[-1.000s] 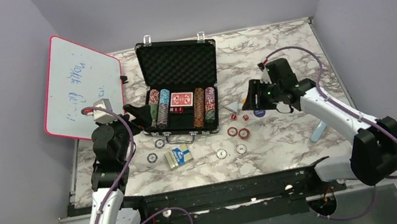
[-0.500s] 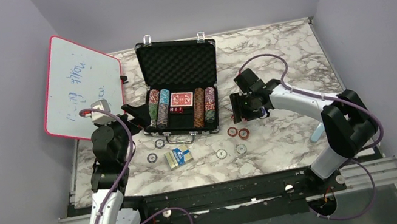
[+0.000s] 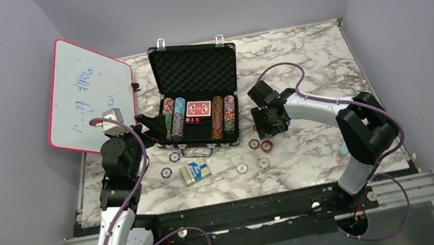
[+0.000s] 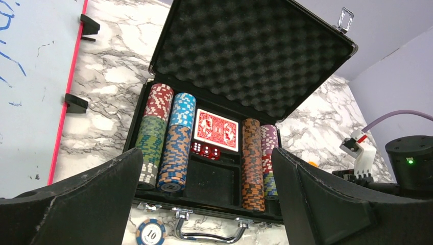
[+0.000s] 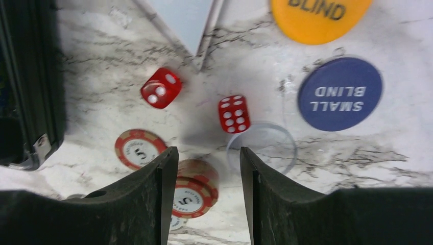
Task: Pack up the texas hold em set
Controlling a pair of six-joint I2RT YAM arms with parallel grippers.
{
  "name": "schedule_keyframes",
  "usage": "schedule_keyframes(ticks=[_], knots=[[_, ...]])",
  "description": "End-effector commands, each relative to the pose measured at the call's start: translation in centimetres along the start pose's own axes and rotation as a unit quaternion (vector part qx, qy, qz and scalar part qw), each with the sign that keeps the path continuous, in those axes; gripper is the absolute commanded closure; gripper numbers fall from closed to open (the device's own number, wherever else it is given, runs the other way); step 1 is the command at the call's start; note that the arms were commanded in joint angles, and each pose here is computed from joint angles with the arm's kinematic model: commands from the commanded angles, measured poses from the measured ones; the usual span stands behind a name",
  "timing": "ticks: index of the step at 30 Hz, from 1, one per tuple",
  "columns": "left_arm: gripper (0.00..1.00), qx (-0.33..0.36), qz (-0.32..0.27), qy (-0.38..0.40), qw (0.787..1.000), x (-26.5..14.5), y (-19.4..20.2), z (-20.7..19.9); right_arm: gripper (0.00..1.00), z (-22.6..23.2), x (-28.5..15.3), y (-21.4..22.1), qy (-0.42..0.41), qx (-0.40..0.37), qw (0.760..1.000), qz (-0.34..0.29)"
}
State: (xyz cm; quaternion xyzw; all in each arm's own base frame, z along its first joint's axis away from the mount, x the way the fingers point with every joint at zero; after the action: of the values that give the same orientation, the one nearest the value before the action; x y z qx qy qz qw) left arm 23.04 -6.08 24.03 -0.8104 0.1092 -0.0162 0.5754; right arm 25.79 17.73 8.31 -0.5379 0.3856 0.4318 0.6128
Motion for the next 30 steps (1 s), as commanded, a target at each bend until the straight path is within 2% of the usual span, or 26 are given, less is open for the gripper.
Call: schedule_keyframes(ticks=[1, 4, 8, 21, 27, 30], knots=[[0.01, 0.007, -0.015, 0.019, 1.000, -0.1, -0.7, -0.6, 0.46, -1.2, -0.7, -1.6, 0.069, 0.008, 0.996, -0.046], [0.01, 0.006, -0.014, 0.018, 1.000, -0.1, -0.6, -0.5, 0.40, -1.3, -0.7, -2.1, 0.078, 0.011, 0.995, -0.063], [0.01, 0.004, -0.012, 0.012, 1.000, 0.0, -0.5, -0.4, 0.40, -0.8, -0.1, -2.9, 0.069, -0.006, 0.995, -0.072], [0.01, 0.013, -0.006, 0.000, 1.000, -0.1, -0.3, 0.0, 0.56, 0.3, 0.5, -3.0, 0.015, -0.082, 0.995, -0.047], [0.01, 0.017, -0.005, 0.014, 1.000, 0.1, -0.1, -0.3, 0.65, 0.5, 0.7, -2.5, 0.000, -0.089, 0.996, -0.032], [0.01, 0.017, -0.006, 0.014, 1.000, 0.1, -0.1, -0.2, 0.66, 0.3, 0.9, -2.5, 0.012, -0.083, 0.996, -0.034]])
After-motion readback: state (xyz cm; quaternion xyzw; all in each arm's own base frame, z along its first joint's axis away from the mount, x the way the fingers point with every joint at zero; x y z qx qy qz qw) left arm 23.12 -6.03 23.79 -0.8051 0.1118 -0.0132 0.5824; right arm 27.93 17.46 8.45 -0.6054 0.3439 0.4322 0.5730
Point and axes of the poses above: each gripper's point midway between its finger pads, its own x axis out along the fingers, its own z axis along the line the jaws close on, y = z × x, the point moved 6 cm from there along -x, back along the fingers, and after that the axes turned 9 degrees about x, right-handed, at the moved point
